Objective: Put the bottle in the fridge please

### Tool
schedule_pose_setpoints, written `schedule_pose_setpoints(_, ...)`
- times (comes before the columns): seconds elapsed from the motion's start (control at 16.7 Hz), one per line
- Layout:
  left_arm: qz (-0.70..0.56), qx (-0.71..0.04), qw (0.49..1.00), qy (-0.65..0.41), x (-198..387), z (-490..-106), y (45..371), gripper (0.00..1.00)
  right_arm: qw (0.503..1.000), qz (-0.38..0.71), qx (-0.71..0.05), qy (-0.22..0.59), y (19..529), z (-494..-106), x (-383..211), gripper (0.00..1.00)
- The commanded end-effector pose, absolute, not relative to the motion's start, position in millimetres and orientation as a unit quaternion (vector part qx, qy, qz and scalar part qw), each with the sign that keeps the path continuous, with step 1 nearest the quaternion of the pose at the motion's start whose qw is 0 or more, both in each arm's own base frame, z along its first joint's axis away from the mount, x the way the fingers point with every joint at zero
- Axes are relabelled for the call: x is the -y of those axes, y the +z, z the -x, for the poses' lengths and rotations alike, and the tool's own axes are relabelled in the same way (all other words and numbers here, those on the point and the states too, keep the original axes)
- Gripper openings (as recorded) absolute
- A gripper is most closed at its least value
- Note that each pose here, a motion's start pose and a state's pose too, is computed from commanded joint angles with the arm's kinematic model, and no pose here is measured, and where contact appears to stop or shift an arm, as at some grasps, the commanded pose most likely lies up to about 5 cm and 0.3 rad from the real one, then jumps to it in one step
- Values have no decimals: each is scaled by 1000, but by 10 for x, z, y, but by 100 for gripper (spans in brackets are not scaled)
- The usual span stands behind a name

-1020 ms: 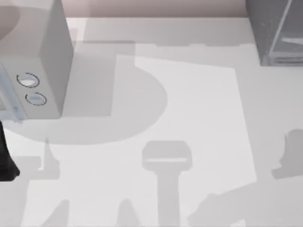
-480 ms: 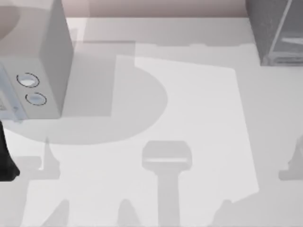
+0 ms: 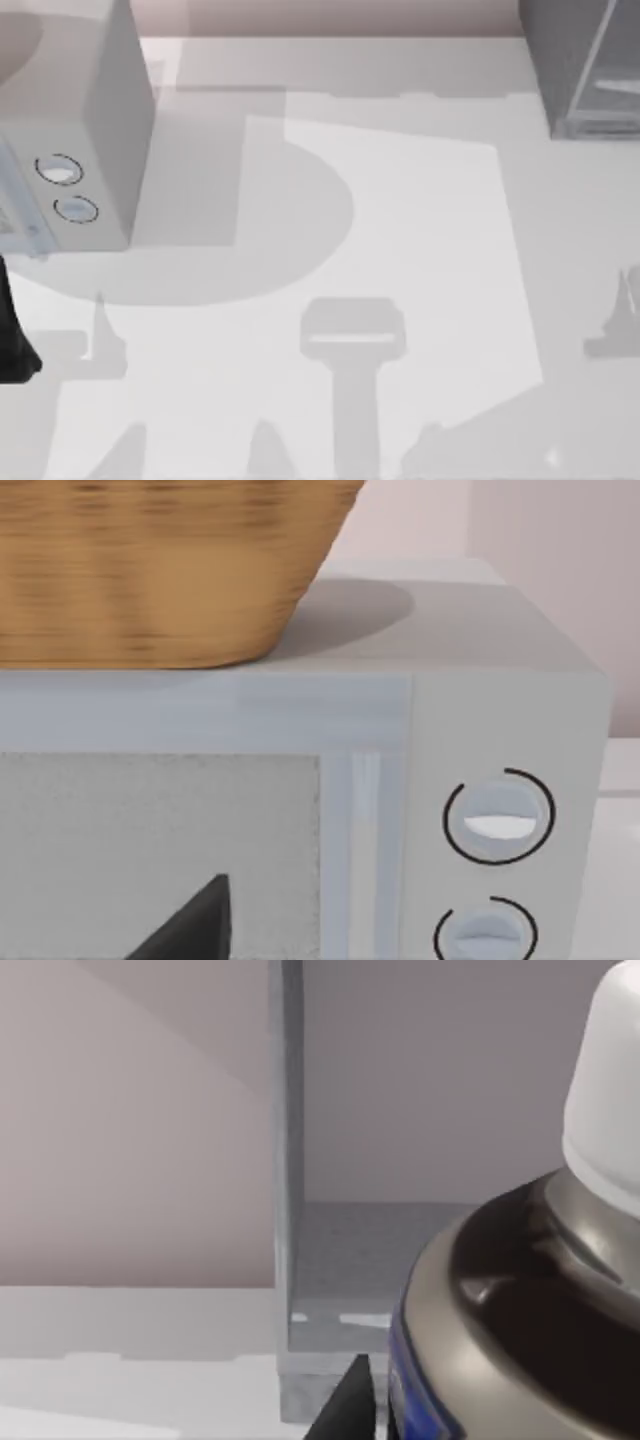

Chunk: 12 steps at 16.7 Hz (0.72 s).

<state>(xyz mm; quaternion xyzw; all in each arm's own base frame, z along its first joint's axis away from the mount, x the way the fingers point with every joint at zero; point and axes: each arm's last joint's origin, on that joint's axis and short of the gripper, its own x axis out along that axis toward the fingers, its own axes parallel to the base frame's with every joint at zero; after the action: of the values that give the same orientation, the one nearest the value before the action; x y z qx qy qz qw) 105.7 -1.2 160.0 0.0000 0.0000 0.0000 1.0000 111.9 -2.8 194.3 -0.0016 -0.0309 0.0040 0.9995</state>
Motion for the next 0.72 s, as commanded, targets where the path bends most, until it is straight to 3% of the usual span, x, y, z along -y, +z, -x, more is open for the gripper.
schedule_pose_setpoints(0.3, 0, 0, 1000, 0, 12, -1057, 1600, 100, 998, 8, 57, 0, 2516, -1547, 117, 1)
schedule_pose_setpoints(0.48, 0, 0, 1000, 0, 12, -1057, 1600, 100, 999, 9, 40, -3, 2647, -2131, 250, 1)
schedule_pose_setpoints(0.72, 0, 0, 1000, 0, 12, -1057, 1600, 100, 1000, 5, 1, -1, 2340, -3039, 523, 1)
